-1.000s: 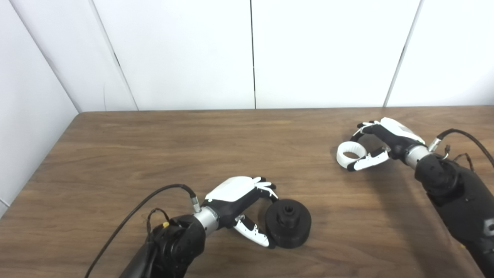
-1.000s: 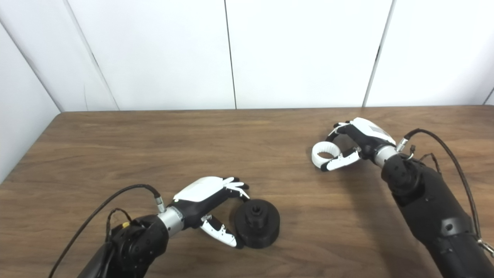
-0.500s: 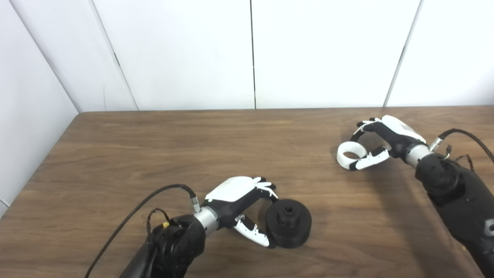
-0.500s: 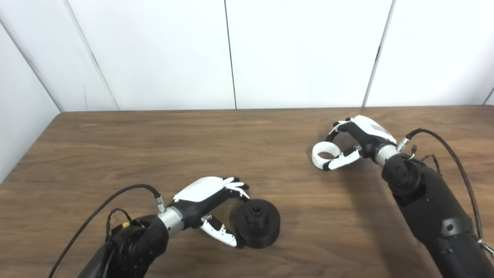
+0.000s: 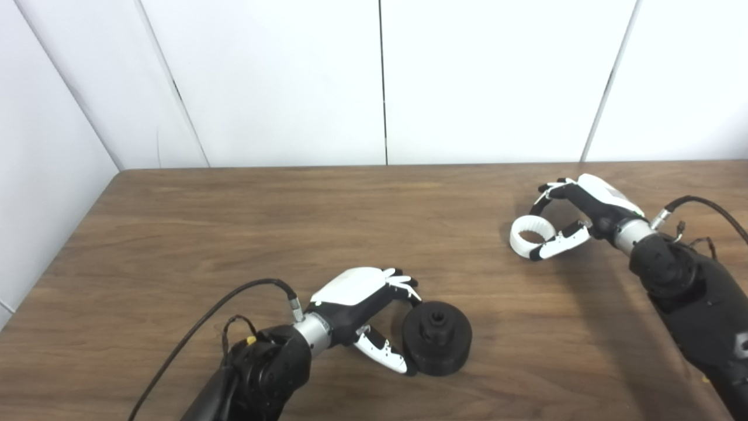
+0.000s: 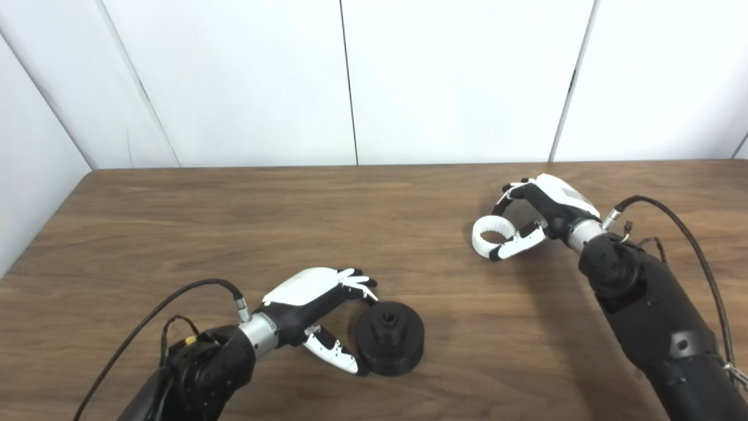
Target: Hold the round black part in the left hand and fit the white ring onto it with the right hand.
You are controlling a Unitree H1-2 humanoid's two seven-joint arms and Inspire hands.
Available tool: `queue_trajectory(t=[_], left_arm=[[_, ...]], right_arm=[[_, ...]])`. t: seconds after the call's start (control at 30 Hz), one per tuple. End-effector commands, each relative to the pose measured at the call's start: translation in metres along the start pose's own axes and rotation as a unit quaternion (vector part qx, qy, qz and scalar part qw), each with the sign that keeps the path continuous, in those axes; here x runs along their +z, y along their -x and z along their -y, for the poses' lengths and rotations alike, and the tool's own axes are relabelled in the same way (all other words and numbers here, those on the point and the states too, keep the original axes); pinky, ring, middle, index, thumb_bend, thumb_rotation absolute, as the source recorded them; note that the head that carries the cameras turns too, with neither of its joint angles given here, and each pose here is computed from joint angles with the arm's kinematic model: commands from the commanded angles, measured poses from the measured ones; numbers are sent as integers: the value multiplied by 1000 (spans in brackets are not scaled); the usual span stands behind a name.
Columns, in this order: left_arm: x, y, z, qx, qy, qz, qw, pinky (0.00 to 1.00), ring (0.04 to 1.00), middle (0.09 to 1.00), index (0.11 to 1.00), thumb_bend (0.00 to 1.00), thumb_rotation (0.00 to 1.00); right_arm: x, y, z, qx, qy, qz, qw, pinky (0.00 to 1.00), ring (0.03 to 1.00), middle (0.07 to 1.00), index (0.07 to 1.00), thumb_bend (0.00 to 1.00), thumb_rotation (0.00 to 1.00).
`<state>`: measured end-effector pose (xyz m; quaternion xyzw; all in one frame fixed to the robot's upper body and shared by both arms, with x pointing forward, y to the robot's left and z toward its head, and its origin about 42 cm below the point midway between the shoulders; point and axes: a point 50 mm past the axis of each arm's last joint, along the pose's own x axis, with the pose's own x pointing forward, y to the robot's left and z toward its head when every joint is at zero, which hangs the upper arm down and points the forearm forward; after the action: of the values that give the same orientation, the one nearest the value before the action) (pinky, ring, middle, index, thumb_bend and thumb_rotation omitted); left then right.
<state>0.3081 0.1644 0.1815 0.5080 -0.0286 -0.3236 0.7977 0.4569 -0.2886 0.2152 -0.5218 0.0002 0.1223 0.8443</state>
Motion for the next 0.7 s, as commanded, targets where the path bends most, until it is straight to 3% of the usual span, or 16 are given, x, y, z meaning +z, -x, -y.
queue_trajectory(t=[0.0, 0.67], left_arm=[[7, -1, -16, 24, -15, 16, 999, 1000, 1000, 941, 718, 879, 299], [7, -3, -14, 24, -14, 18, 999, 1000, 1000, 938, 714, 881, 297]], right_arm=[[12, -3, 25, -39, 8, 27, 999, 997, 992, 894, 493, 528, 152], [25, 18, 39, -49, -4, 58, 997, 948, 988, 887, 491, 524, 153]])
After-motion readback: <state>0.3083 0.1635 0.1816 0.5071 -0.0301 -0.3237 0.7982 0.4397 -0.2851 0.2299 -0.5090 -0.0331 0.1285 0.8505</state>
